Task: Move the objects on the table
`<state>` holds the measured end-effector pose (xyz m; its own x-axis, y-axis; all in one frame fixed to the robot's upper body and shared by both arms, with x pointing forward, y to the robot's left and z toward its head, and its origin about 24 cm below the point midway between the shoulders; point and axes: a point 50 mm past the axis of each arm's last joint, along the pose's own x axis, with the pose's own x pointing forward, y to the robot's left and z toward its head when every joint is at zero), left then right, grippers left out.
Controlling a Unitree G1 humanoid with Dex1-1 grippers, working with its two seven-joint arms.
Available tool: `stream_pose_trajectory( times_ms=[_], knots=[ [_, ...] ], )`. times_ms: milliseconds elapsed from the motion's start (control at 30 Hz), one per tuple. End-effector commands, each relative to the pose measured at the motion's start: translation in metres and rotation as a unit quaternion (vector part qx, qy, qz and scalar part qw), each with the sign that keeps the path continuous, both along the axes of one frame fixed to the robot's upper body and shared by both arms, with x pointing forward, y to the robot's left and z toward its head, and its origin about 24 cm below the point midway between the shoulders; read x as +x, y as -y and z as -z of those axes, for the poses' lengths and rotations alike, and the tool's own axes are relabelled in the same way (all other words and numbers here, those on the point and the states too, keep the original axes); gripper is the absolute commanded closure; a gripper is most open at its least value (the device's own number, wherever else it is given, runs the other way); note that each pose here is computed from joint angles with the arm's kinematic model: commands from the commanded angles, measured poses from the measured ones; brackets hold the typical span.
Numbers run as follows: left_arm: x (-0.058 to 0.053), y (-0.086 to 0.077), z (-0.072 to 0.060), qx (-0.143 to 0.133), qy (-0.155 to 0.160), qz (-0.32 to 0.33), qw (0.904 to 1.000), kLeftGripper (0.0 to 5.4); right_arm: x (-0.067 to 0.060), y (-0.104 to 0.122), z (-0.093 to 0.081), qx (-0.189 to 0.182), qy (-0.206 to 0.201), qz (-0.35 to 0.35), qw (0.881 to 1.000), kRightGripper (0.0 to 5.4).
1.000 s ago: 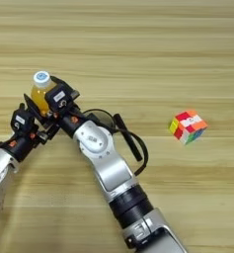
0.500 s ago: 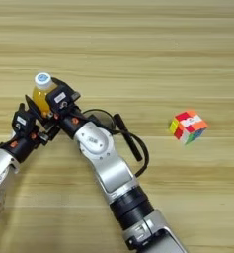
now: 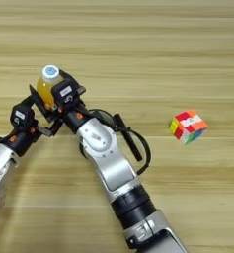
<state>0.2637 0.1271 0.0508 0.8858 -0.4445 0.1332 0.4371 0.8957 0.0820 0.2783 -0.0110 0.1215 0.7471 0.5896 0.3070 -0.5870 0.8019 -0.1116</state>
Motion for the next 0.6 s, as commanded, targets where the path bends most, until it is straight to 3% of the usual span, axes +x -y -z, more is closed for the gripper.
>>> stream_pose_trajectory(
  times_ms=[33,400,600],
  knots=[
    [0.001,-0.003,0.0,0.007,0.002,-0.009,0.9999,0.04,0.005,0.002,-0.019,0.058,0.03,0.04,0.997,1.79],
    [0.002,-0.003,0.001,0.008,0.001,-0.01,0.9999,0.0,0.03,0.045,-0.032,0.079,0.083,0.183,0.976,1.8],
    [0.008,-0.014,-0.002,-0.015,0.008,-0.057,0.9982,0.0,0.03,0.078,-0.028,0.06,0.084,0.256,0.961,1.8]
  ],
)
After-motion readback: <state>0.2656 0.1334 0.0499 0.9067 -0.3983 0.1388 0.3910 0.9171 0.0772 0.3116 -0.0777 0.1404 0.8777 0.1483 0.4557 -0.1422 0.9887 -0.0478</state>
